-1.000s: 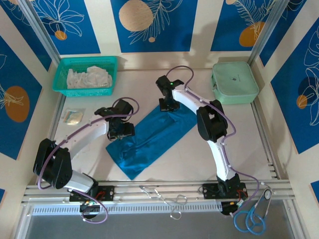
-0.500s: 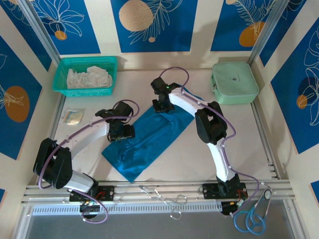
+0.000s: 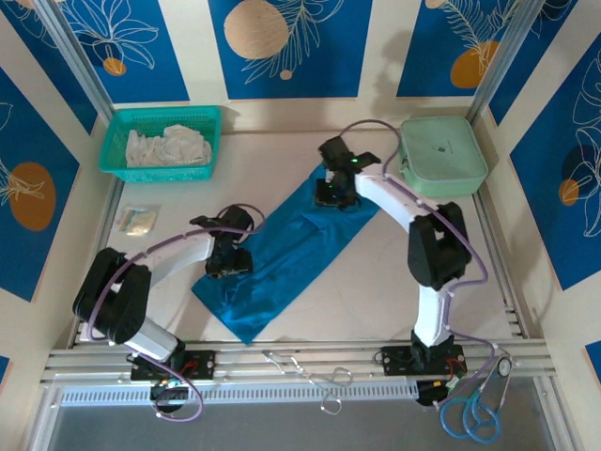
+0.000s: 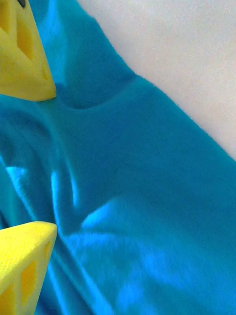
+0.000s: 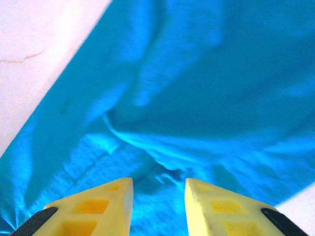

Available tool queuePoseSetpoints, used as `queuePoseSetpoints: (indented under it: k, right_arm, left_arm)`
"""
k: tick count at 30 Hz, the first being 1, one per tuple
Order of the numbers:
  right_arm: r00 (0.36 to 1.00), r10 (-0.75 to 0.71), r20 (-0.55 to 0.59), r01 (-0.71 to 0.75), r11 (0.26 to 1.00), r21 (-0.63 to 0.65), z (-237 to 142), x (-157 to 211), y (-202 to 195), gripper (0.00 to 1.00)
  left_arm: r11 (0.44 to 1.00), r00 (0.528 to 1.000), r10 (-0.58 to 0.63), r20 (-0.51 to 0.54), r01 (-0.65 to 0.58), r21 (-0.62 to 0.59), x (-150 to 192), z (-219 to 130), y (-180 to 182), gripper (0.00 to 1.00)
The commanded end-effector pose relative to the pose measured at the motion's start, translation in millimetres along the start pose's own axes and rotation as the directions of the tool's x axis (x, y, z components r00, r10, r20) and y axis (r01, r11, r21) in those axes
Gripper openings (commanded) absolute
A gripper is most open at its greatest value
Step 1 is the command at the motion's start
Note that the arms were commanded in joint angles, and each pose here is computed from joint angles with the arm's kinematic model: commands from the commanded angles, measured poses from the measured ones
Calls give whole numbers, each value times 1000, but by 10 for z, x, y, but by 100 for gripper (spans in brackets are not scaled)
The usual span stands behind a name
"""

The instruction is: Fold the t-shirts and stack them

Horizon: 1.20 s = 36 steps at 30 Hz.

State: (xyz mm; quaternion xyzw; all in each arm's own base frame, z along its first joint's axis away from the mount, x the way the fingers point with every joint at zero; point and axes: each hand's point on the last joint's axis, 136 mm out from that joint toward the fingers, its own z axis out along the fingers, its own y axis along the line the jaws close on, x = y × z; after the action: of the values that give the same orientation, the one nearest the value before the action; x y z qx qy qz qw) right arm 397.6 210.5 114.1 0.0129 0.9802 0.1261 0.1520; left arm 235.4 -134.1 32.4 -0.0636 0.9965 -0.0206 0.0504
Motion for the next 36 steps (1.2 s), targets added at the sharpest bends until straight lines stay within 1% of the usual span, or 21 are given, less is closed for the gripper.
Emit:
queuePoseSetpoints:
  k: [1,4,7,11,15,19,25,28,31,33,36]
  right_arm:
    - [982,153,-110,-158,987,-37,258,224,-276,32]
    - [969,210,-132,-217,975,-43,431,231,-445,32]
    - [962,229,-148,-234,972,-17,619,134,-570,30]
    - [958,232,-170,-235,972,4,867,-55,-638,27]
    - [955,221,-197,-225,974,2,1084,-227,-620,25]
    - [963,179,-200,-187,982,-23,1281,-526,-552,25]
    - [981,120,-151,-135,987,-90,1443,-1050,-447,26]
    - [987,112,-117,-129,980,-153,1447,-1251,-395,26]
    - [988,116,-99,-135,969,-208,1386,-1350,-365,27]
    - [990,115,-86,-132,964,-232,1300,-1399,-340,27]
    - [994,100,-47,-109,956,-273,1036,-1522,-270,27]
  left_arm:
    - [999,999,-33,-33,34,14,61,153,11,65]
    - [999,997,-35,-64,36,8,157,227,46,64]
    - [999,995,-42,-88,43,7,254,278,81,64]
    - [997,991,-63,-121,67,24,389,345,90,64]
    - [993,984,-86,-154,97,61,518,421,22,64]
    - [982,975,-105,-193,133,137,608,532,-207,64]
    - [938,962,-95,-255,172,299,656,619,-838,64]
    - [927,963,-54,-263,146,344,704,538,-1110,65]
    - [919,967,-18,-253,115,377,760,359,-1275,70]
    - [916,972,1,-235,93,389,783,201,-1312,72]
    - [928,982,14,-191,58,368,799,-72,-1232,75]
